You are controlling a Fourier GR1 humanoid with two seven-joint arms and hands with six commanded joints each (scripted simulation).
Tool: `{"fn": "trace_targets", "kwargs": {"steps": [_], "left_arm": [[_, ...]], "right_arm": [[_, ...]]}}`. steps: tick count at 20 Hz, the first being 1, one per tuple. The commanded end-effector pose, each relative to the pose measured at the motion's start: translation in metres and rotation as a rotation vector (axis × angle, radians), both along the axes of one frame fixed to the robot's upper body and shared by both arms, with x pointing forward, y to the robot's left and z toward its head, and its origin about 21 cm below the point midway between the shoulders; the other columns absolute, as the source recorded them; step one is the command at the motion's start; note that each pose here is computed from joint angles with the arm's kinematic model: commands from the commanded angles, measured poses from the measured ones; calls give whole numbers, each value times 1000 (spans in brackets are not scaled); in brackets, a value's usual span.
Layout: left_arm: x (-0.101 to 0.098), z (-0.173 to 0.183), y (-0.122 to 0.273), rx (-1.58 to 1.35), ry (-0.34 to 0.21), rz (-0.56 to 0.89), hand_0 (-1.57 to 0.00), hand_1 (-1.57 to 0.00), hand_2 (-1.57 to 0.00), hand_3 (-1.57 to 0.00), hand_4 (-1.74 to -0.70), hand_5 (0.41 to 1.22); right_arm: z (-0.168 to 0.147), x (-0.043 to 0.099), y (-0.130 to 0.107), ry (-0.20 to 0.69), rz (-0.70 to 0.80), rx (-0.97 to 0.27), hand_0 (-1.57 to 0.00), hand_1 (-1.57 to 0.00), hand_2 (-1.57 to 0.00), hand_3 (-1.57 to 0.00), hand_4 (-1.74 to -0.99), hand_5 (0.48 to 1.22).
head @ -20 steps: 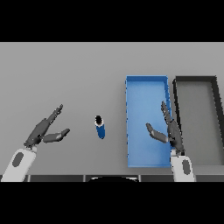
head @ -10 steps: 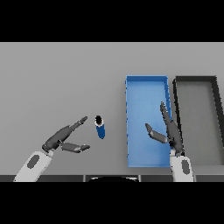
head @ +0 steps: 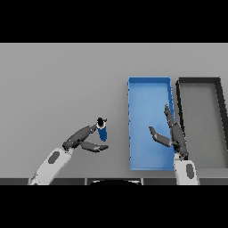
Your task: Pick up the blue pipe and place it into the blue bin.
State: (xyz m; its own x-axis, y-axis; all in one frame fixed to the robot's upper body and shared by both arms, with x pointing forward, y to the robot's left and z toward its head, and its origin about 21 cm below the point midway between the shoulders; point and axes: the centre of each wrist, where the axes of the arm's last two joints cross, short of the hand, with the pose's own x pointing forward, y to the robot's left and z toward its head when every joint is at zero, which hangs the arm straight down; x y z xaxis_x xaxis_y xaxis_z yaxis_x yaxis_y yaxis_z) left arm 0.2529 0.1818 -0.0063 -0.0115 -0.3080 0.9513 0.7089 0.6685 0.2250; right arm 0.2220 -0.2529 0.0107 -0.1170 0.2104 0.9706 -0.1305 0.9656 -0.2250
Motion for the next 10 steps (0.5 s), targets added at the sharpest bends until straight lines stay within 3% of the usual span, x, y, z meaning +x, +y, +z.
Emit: {"fn": "trace_targets", "kwargs": {"steps": [1,4,7,9,10], "left_arm": [[2,-2,-4,-4,-21,2,1,1,1,1,-1107,444],[9,-7,-16,-2,-70,-11,1,1,1,1,-1075,445],[14,-12,-26,-85,-43,-17,1,1,-19,-18,-1109,507],[16,-13,-36,-150,-27,1,-17,-160,-290,-255,-1208,607],[14,-15,-38,-178,-3,10,-187,-348,-481,-519,-1253,730]], "right_arm": [[-1,-3,-1,-13,1,4,1,1,1,1,-1274,603],[-3,-5,3,-6,-3,-6,1,1,1,1,-1267,598],[-1,-4,-1,-10,-5,-6,1,1,1,1,-1267,600],[-1,-3,1,-13,-5,-7,1,1,1,1,-1261,600],[-4,-4,0,-3,-5,-6,1,1,1,1,-1260,600]]}}
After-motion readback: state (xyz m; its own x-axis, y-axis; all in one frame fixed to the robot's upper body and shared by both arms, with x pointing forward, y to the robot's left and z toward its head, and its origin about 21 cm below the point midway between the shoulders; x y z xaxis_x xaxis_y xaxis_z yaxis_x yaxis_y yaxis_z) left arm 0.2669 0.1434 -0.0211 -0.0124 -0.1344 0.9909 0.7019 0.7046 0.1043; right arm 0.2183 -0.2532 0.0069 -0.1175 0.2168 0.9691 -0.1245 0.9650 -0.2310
